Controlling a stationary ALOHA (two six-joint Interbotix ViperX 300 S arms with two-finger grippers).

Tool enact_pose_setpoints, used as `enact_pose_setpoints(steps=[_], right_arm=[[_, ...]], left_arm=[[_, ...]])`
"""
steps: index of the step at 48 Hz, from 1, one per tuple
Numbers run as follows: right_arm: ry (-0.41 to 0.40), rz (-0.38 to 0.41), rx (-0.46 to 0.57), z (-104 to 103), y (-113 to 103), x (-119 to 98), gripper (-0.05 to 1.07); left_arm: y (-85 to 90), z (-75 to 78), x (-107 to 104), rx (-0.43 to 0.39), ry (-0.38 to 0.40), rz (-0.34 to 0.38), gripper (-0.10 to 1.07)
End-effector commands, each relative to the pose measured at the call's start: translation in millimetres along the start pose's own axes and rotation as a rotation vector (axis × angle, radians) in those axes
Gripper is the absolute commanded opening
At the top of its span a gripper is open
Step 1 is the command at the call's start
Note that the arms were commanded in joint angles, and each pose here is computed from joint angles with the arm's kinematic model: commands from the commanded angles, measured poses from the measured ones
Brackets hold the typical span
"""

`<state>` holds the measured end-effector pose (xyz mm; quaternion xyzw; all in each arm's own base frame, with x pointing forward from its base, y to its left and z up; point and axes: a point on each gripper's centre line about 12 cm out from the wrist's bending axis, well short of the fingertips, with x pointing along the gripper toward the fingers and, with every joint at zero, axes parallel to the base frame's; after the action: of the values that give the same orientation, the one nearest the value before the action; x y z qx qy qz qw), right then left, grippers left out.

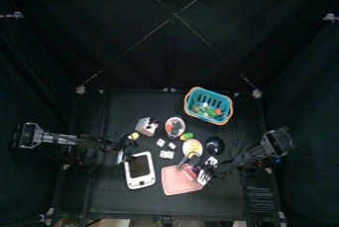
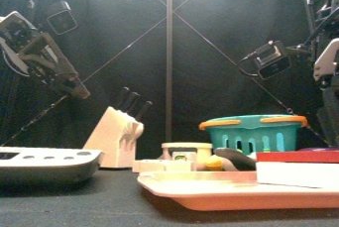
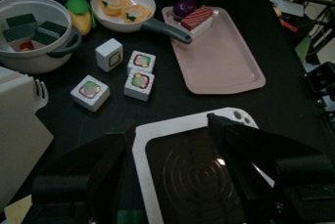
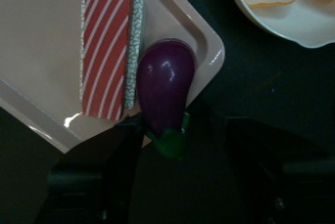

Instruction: Grab eggplant

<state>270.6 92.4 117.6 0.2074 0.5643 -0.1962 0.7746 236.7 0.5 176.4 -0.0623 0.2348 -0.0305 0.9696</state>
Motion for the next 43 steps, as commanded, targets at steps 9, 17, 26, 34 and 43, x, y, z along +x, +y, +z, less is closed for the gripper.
enact_pose_setpoints(steps=[9, 17, 26, 34, 43], right_arm=[[-0.019, 0.025, 0.009, 5.8, 5.3, -6.9, 0.65], [-0.023, 0.035, 0.016, 7.2, 6.2, -9.5, 0.59], [-0.046, 0.057, 0.012, 12.0, 10.1, -17.8, 0.59], [-0.045, 0.046, 0.013, 12.5, 8.7, -20.4, 0.59], [-0.058, 0.046, 0.009, 16.1, 9.7, -26.6, 0.59]], left_arm=[[0.1, 4.0, 0.9, -0.002, -0.012, -0.003, 0.94], [0.1, 3.7, 1.1, -0.002, -0.011, -0.003, 0.94], [0.2, 3.8, 0.9, -0.002, -0.011, -0.002, 0.94], [0.1, 4.0, 0.9, -0.002, -0.012, -0.003, 0.94], [0.1, 4.0, 0.9, -0.005, -0.013, -0.002, 0.94]])
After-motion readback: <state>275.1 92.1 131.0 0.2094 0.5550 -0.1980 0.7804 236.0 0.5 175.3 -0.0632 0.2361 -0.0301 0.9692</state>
